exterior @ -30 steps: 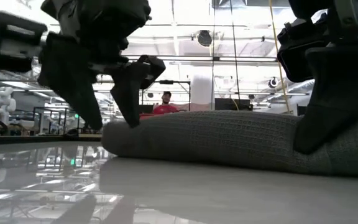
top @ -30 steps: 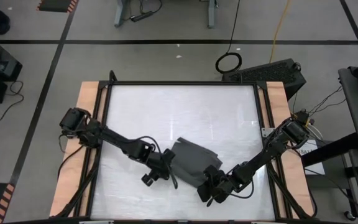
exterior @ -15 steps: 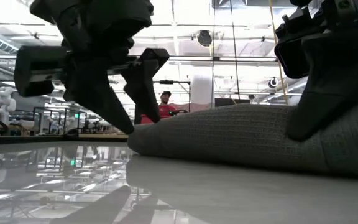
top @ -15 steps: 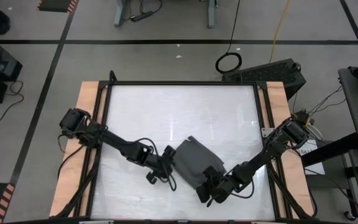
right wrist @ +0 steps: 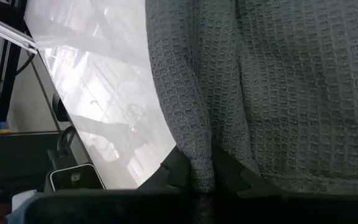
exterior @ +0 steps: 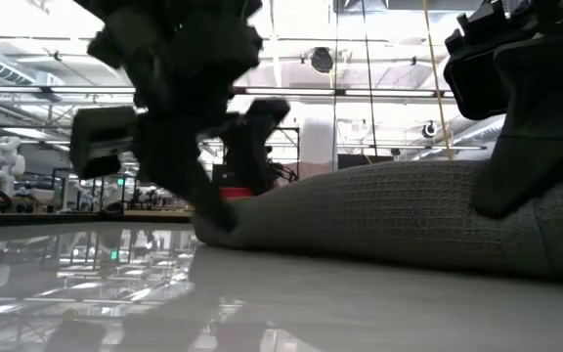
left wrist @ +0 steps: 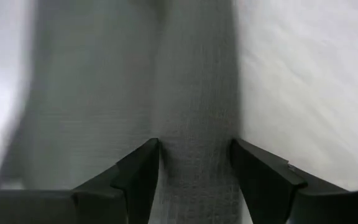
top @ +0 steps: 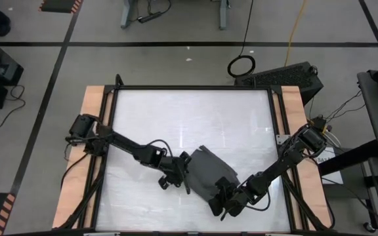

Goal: Roll towel
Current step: Roll the dark gray towel

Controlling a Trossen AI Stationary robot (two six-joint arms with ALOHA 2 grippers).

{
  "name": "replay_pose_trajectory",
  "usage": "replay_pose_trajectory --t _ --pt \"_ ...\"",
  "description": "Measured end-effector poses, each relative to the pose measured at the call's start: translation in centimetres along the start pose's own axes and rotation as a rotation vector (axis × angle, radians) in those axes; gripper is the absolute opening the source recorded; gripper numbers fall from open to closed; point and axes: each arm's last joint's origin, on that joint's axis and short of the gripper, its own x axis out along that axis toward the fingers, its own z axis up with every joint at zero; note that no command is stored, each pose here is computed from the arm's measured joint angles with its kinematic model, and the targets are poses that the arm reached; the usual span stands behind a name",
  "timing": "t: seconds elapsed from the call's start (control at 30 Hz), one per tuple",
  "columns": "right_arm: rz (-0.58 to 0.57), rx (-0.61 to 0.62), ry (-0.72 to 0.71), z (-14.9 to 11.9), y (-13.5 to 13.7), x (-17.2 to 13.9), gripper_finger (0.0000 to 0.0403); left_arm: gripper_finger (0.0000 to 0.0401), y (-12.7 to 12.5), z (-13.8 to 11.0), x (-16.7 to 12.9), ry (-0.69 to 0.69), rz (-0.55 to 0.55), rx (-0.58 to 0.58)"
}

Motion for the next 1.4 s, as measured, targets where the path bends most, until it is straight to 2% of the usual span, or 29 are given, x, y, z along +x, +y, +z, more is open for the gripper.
replay_pose_trajectory --t 0.1,0.3,0.37,0.43,0.53,0.57,0.7,0.83,0.97,1.1,1.2,1.33,1.4 --pt "0.001 0.001 0.0 0.0 0.0 0.0 0.0018 0.0208 0.1 -0.8 0.6 -0.018 -0.108 -0.023" --pt "0.0 -0.001 0.0 0.0 0.0 0.0 0.0018 0.0195 0.7 -1.4 0.7 0.007 -0.091 -0.115" --pt "0.001 -0.008 0.0 0.0 0.0 0.0 0.0018 0.0167 0.8 -1.5 0.7 0.005 -0.107 -0.126" --pt "0.004 -0.029 -0.002 0.0 0.1 0.0 0.0018 0.0123 0.6 -1.7 0.7 0.011 -0.14 -0.129" --pt "0.023 -0.091 -0.001 0.0 0.3 -0.1 0.0018 0.0039 0.1 -1.8 0.5 -0.012 -0.259 -0.146" --pt "0.034 -0.112 0.0 0.0 0.4 -0.2 0.0018 0.0024 0.0 -1.8 0.5 -0.026 -0.305 -0.168" --pt "0.056 -0.187 0.02 0.2 0.8 -0.7 0.0025 0.0025 -0.3 -1.6 0.3 -0.071 -0.428 -0.296" --pt "0.028 -0.226 0.084 0.3 0.7 -1.0 0.0031 0.0025 0.2 -1.6 0.1 -0.134 -0.577 -0.475" --pt "0.001 -0.226 0.18 0.4 0.5 -1.2 0.0033 0.0024 1.0 -2.0 -0.1 -0.134 -0.665 -0.651" --pt "-0.001 -0.23 0.208 0.8 0.5 -1.2 0.004 0.0024 1.3 -2.2 -0.2 -0.124 -0.72 -0.751" --pt "-0.004 -0.255 0.211 1.0 0.4 -1.1 0.0065 0.0024 1.1 -2.3 0.1 -0.113 -0.779 -0.803" --pt "-0.012 -0.34 0.227 1.1 0.2 -1.4 0.012 0.0024 0.6 -3.1 1.3 -0.05 -0.899 -0.92" --pt "0.002 -0.381 0.222 1.3 0.5 -2.0 0.0145 0.0024 0.4 -3.4 2.0 -0.031 -0.91 -0.945"
